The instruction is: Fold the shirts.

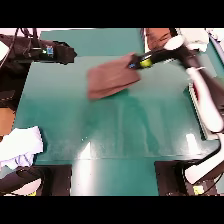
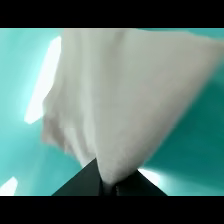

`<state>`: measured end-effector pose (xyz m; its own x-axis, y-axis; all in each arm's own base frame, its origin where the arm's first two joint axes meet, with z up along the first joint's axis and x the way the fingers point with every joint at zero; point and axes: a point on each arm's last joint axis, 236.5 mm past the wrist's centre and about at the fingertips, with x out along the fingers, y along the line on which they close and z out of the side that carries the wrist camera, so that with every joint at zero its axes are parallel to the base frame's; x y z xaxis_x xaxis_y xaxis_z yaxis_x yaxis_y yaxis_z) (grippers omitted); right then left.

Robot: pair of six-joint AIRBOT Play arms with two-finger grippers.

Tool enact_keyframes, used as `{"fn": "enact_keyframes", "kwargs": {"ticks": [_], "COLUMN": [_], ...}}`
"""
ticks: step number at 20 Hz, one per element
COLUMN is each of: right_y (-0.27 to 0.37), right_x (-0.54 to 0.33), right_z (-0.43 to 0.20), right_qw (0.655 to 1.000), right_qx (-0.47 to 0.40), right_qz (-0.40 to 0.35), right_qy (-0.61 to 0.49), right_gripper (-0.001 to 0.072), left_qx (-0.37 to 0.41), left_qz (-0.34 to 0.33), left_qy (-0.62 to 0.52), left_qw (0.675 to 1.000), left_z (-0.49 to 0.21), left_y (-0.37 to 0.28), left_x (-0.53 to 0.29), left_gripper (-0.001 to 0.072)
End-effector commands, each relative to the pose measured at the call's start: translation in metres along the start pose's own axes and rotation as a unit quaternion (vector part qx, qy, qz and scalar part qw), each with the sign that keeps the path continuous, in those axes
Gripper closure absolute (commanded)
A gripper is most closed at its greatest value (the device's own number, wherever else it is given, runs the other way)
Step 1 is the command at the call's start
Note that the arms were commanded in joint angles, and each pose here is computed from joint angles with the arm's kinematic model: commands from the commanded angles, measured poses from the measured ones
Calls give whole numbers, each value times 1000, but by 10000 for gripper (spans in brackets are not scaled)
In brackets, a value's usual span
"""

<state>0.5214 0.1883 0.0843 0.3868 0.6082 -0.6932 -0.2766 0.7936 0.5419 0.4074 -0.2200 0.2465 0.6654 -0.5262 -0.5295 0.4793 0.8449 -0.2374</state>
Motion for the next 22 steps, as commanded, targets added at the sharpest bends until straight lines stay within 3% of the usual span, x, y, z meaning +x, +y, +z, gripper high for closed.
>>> {"fn": "enact_keyframes", "kwargs": {"ticks": [1,5,10,18,22], "right_y": [-115,-219,-280,-224,-221], "right_x": [-137,-267,-348,-426,-427], "right_z": [15,0,-20,35,1], "right_qw": [985,950,914,895,890], "right_qx": [29,130,210,125,139], "right_qz": [-162,-253,-274,-302,-340], "right_qy": [-50,-130,-212,-302,-271], "right_gripper": [696,696,697,697,696], "left_qx": [14,8,1,-5,-4], "left_qz": [-19,-27,-27,-32,-32], "left_qy": [3,2,0,1,1], "left_qw": [1000,1000,1000,999,999], "left_z": [-3,-2,-1,-2,-2], "left_y": [-20,-24,-24,-26,-27], "left_x": [3,3,3,3,3], "left_gripper": [684,685,685,685,685]}}
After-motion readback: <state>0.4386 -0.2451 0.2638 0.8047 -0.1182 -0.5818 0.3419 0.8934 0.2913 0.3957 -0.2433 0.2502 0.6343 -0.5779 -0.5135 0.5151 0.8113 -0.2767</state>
